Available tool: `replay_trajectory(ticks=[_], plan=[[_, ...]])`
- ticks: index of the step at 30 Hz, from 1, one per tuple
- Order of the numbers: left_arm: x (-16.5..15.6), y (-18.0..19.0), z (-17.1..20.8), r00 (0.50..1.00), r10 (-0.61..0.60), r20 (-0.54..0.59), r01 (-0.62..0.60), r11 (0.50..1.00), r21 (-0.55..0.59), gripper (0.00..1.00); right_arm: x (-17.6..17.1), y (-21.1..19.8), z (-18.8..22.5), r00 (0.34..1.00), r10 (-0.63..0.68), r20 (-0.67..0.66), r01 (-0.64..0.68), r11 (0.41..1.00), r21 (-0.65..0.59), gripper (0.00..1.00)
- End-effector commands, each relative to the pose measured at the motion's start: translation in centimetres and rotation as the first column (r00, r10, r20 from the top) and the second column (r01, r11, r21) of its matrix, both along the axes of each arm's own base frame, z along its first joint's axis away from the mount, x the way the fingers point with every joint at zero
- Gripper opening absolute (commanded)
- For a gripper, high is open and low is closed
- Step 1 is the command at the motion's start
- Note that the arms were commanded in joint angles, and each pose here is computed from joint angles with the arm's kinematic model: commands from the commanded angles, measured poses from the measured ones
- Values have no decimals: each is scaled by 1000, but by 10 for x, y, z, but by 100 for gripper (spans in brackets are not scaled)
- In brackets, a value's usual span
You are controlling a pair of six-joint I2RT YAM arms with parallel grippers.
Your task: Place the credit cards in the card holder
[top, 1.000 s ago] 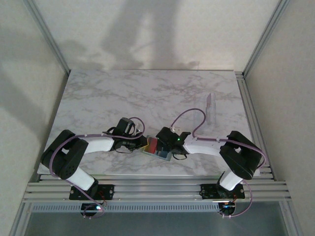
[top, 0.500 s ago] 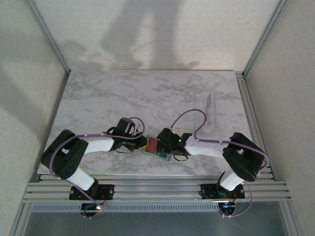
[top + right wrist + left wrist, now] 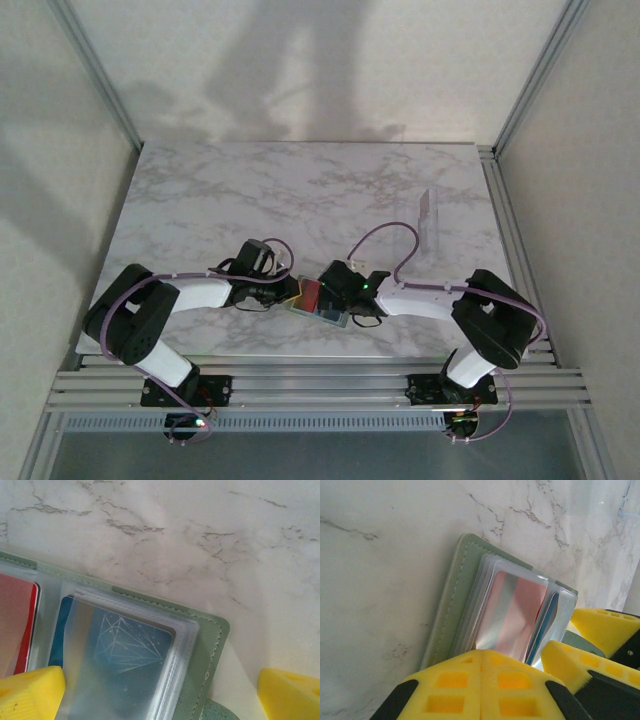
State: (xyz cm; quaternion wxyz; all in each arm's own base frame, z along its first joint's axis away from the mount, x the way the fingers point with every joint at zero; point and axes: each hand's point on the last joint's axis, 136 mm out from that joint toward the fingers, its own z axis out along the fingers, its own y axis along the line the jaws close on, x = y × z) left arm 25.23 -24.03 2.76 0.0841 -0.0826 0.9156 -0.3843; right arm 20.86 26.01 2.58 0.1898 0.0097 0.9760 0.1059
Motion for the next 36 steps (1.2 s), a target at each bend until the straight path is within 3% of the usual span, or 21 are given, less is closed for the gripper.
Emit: replay_trajectory(ticks=[1,12,14,18,20,24,31,36], plan=[[-10,19,-20,997,49,-52,-45,996,82,5,2,27,18,999,38,10,-39,993,111,99],[-7,18,-18,997,56,-46,-53,996,77,5,20,19,34,997,57,46,-52,995,-90,99],[-8,18,-19,997,55,-50,-51,995,81,5,20,35,39,995,91,44,-90,996,-28,99],[-8,18,-20,997,52,-52,-47,995,82,5,18,79,47,991,135,18,-135,966,218,98],[-8,18,-21,997,53,-52,-49,995,83,5,20,87,47,992,125,4,-122,956,267,98],[-8,18,-20,997,57,-51,-53,995,80,5,24,83,37,995,99,-10,-94,970,224,97],[-8,21,-21,996,68,-51,-64,994,87,4,17,83,29,995,92,-44,-74,946,317,90],[-3,21,-15,995,93,-38,-90,993,74,5,17,47,35,998,62,-22,-56,978,203,87]])
